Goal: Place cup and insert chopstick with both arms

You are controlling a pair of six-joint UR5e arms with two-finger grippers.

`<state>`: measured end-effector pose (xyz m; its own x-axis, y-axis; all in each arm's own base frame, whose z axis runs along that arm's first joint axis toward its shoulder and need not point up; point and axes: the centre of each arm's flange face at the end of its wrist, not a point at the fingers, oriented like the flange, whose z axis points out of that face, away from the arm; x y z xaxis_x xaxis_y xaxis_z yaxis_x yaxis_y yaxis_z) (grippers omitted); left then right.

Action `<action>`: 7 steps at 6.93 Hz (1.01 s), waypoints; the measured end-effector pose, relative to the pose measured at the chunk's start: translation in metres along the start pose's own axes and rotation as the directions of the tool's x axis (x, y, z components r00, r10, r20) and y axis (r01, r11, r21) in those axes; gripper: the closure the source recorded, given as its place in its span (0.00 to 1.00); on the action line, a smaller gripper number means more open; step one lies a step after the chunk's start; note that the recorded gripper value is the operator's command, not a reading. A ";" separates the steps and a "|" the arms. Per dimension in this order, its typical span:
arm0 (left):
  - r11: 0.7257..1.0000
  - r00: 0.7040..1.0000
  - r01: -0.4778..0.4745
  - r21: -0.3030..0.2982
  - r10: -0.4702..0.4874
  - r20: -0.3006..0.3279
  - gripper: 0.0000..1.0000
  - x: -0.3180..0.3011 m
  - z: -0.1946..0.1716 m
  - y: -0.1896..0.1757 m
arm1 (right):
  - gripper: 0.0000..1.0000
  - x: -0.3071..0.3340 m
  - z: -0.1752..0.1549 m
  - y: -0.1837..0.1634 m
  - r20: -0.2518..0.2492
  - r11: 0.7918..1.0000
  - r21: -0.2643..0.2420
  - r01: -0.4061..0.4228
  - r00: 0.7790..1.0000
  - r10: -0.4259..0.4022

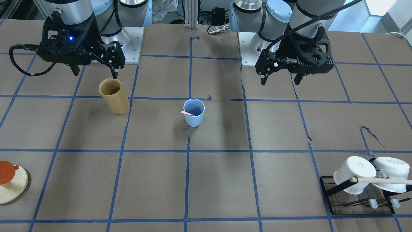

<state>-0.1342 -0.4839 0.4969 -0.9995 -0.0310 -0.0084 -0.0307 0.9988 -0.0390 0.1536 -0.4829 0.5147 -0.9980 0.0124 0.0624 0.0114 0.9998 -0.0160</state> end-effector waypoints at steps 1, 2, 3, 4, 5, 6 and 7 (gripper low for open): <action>1.000 1.000 -0.001 0.001 0.001 0.000 0.00 0.000 0.000 0.000 | 0.00 0.005 0.000 0.005 0.016 1.000 -0.026 0.008 1.000 -0.008; 1.000 1.000 -0.002 0.000 0.002 0.000 0.00 0.000 0.000 0.000 | 0.00 0.011 -0.002 0.010 0.022 0.999 -0.048 0.018 1.000 -0.017; 1.000 1.000 -0.002 0.000 0.002 0.000 0.00 0.000 0.000 0.000 | 0.01 0.019 -0.004 0.013 0.023 0.998 -0.055 0.033 0.999 -0.032; 1.000 1.000 -0.002 -0.001 0.002 -0.001 0.00 0.000 0.000 0.000 | 0.01 0.027 -0.006 0.017 0.021 0.997 -0.061 0.040 0.999 -0.039; 1.000 1.000 -0.002 -0.001 0.002 -0.001 0.00 0.001 0.001 0.000 | 0.01 0.032 -0.004 0.023 0.023 0.997 -0.070 0.037 0.999 -0.036; 1.000 1.000 -0.002 -0.001 0.002 -0.002 0.00 0.001 0.001 0.001 | 0.00 0.034 -0.001 0.027 0.026 0.996 -0.079 0.038 0.999 -0.036; 1.000 1.000 -0.002 -0.002 0.002 -0.002 0.00 0.001 0.001 0.001 | 0.00 0.036 0.001 0.029 0.028 0.995 -0.084 0.054 0.998 -0.052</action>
<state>-0.1347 -0.4830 0.4958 -0.9996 -0.0287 -0.0069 -0.0284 0.9989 -0.0370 0.1183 -0.4534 0.5155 -0.9986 -0.0398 0.0348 -0.0373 0.9968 0.0709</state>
